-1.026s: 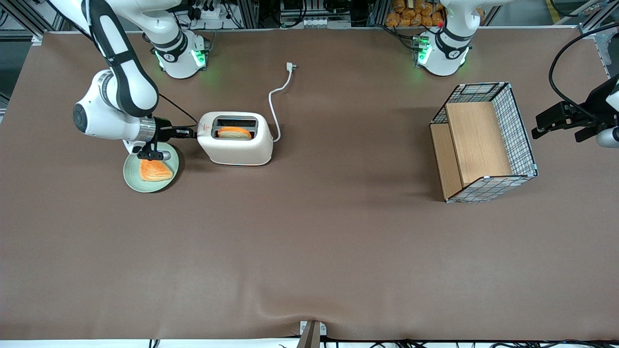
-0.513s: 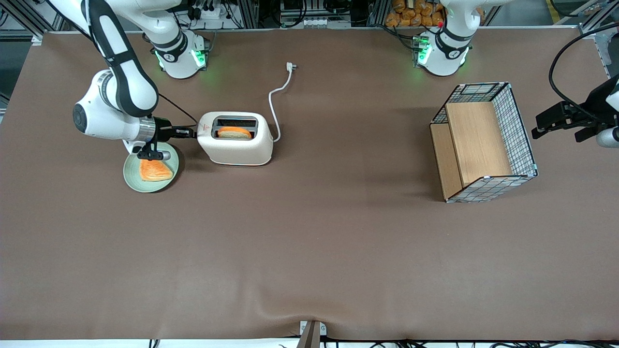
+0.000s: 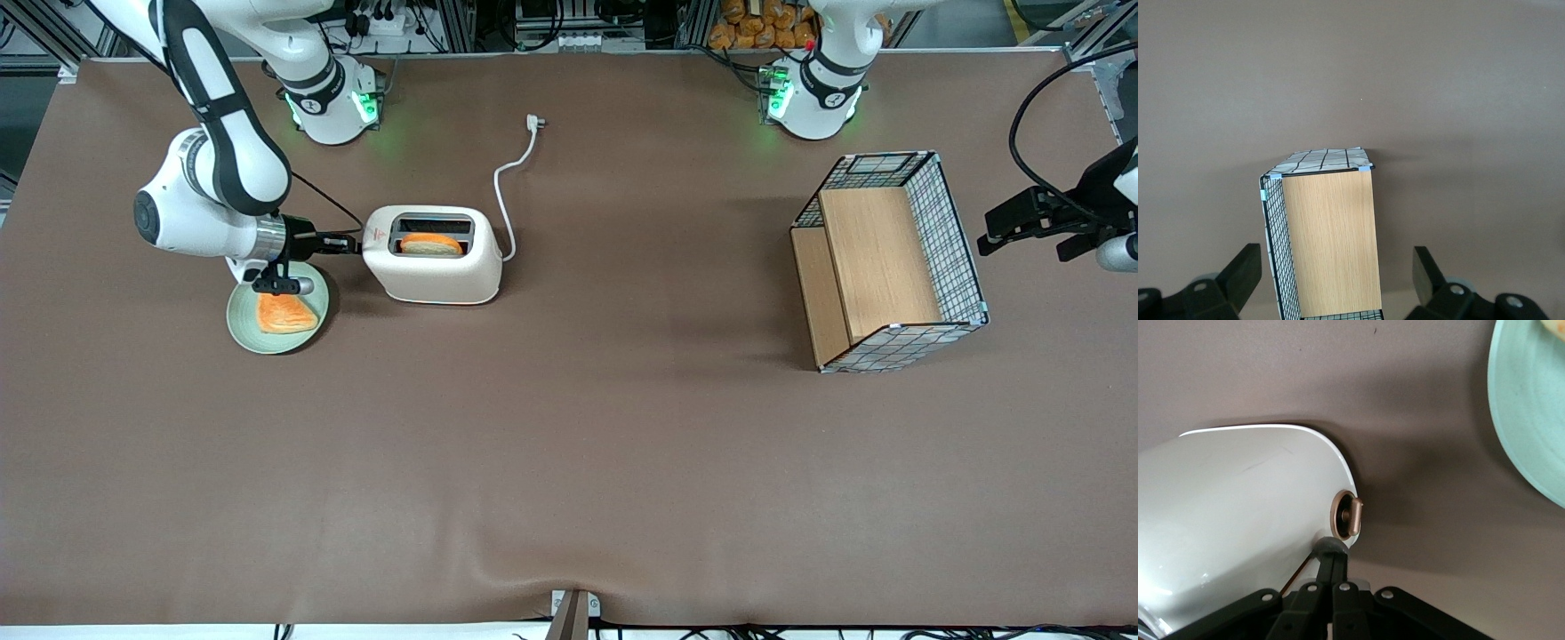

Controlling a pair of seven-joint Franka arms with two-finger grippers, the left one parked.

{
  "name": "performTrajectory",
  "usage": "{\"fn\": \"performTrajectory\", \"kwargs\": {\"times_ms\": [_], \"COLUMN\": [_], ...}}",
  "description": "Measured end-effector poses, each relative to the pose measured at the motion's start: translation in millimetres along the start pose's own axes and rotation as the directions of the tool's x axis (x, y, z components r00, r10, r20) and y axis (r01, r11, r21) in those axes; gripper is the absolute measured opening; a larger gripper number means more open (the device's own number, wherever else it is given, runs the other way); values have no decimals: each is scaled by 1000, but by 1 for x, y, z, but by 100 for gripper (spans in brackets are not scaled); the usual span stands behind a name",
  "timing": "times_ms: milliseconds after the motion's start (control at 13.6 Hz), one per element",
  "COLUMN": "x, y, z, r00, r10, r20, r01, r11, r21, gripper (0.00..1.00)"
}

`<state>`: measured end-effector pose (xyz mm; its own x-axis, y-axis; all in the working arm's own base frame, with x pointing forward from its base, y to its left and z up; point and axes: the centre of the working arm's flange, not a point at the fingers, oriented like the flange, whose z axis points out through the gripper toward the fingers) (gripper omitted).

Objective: Press toaster button with right arm

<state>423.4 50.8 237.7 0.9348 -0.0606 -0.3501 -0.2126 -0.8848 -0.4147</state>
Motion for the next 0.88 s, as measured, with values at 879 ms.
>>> {"fn": "performTrajectory", "kwargs": {"times_ms": [879], "x": [2], "y": [-15], "z": [-18], "r00": [999], "r10": [-32], "r20": [20], "r01": [32], "r11": [999], "r21": [43], "gripper": [1]}}
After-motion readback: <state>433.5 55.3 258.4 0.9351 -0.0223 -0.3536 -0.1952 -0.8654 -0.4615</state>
